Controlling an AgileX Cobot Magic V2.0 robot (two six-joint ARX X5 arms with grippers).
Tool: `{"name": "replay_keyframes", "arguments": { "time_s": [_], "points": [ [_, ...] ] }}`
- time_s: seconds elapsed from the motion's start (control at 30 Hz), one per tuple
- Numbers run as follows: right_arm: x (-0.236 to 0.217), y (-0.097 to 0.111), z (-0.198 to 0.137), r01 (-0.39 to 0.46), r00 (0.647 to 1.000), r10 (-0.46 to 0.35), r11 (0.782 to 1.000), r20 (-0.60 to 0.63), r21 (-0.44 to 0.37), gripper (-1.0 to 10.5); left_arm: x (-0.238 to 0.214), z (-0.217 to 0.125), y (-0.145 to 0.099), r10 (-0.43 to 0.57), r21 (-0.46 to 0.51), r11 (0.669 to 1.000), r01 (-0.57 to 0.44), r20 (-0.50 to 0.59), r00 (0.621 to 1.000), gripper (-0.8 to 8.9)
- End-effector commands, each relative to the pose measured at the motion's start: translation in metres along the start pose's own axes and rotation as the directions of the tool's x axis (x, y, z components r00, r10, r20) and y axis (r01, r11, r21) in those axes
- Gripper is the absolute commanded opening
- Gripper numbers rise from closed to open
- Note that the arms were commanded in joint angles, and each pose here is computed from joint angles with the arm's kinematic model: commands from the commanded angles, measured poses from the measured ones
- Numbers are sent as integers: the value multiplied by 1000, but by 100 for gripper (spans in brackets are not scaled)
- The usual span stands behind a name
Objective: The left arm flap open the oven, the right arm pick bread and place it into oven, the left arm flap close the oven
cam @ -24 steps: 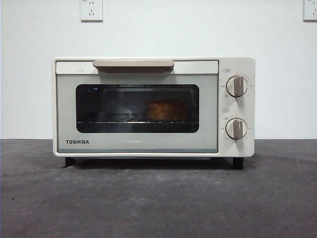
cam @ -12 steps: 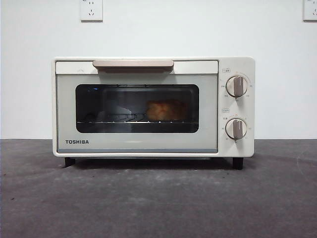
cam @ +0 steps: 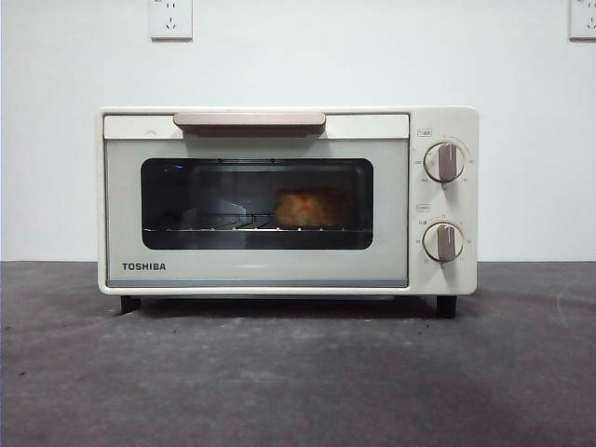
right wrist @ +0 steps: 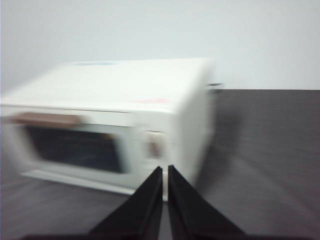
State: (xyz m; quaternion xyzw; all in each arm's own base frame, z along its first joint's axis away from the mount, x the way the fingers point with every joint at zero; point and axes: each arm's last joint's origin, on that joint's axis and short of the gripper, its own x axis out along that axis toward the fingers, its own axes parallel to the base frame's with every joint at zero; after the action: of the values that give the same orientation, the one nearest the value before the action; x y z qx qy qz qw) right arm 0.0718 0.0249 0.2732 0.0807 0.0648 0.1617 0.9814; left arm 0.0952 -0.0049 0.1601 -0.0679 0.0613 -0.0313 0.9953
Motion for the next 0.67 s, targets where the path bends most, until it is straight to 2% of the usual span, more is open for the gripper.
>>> {"name": "replay_keyframes", "arguments": {
  "time_s": [0.03,0.17,0.3,0.43,0.67],
  "points": [
    [9,-16,-29,129,991,-129,991,26,-26,14,2,-5,1,4,14,1000,-4,-7,1000,9],
    [16,-36,-66,272,962,-272,962,15,-35,14,2,-5,1,4,14,1000,-4,-7,1000,9],
    [21,-47,-93,332,943,-332,942,-12,-50,14,2,-5,1,4,14,1000,-4,-7,1000,9],
    [27,-53,-112,340,940,-341,939,6,-49,14,2,-5,1,4,14,1000,-4,-8,1000,9],
    [27,-53,-114,337,940,-341,935,-17,-107,14,2,-5,1,5,14,1000,-4,-8,1000,9]
  ]
}}
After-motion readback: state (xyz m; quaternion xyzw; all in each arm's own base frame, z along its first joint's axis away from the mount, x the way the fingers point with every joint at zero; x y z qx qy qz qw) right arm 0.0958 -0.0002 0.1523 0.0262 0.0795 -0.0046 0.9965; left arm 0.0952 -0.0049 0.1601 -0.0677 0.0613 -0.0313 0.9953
